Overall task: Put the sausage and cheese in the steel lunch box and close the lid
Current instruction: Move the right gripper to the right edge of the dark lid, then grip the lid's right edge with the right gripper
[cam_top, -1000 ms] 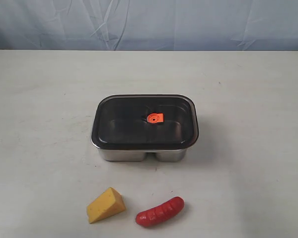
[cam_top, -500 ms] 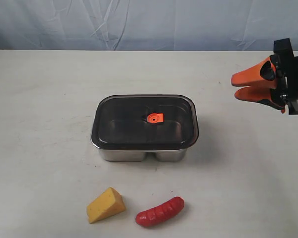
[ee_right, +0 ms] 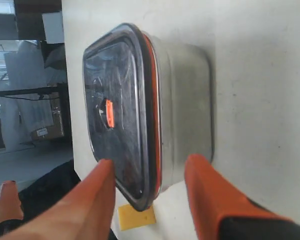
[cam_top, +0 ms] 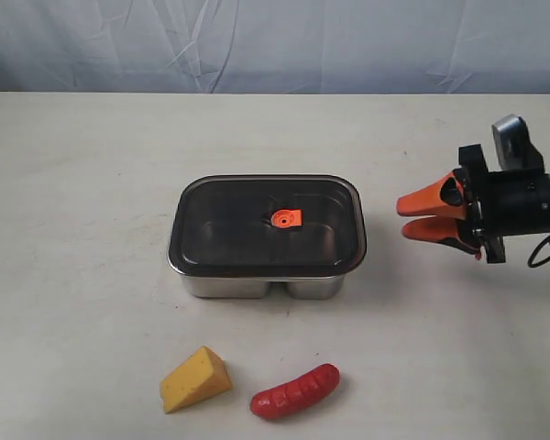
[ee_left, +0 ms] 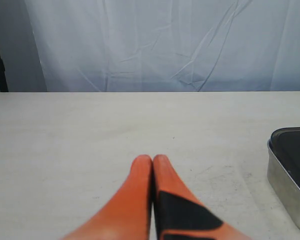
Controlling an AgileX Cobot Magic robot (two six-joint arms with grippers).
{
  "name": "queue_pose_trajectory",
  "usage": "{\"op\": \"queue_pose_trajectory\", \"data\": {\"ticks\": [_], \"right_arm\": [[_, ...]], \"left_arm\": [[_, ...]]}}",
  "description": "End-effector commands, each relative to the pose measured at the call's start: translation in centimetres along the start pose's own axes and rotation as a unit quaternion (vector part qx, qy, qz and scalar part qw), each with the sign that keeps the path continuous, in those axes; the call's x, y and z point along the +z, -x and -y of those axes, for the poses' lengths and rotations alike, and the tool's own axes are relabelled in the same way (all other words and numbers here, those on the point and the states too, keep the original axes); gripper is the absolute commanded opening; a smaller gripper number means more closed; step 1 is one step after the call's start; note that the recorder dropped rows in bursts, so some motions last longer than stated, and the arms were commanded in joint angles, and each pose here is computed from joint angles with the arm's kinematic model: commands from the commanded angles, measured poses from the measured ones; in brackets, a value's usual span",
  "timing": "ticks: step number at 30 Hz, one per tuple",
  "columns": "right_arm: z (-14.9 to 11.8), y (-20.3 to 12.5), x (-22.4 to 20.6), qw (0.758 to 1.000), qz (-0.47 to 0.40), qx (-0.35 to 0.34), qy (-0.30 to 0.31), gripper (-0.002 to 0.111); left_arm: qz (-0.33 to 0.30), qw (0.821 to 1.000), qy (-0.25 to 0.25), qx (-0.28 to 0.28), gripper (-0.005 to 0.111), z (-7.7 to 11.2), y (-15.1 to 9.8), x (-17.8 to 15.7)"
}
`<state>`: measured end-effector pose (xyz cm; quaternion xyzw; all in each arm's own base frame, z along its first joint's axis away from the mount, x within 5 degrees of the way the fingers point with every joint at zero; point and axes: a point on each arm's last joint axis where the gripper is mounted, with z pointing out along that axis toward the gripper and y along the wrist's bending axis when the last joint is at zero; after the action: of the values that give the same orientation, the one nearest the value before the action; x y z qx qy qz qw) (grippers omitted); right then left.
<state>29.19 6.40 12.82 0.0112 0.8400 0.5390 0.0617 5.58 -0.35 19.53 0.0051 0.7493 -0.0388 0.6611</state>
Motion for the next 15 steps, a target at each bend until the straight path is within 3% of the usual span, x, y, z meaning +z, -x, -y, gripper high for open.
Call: {"op": "queue_pose_trajectory", "data": {"ticks": [1, 15], "right_arm": [[-0.1, -0.4, 1.9, 1.0, -0.018, -0.021, -0.003, 0.045], [-0.8, -1.1, 4.1, 0.998, -0.036, -0.048, -0.022, 0.045]], "left_arm": [[0.004, 1.0, 0.001, 0.001, 0.0, 0.0, -0.1, 0.0], [0.004, 1.0, 0.001, 0.001, 0.0, 0.0, -0.1, 0.0]]}}
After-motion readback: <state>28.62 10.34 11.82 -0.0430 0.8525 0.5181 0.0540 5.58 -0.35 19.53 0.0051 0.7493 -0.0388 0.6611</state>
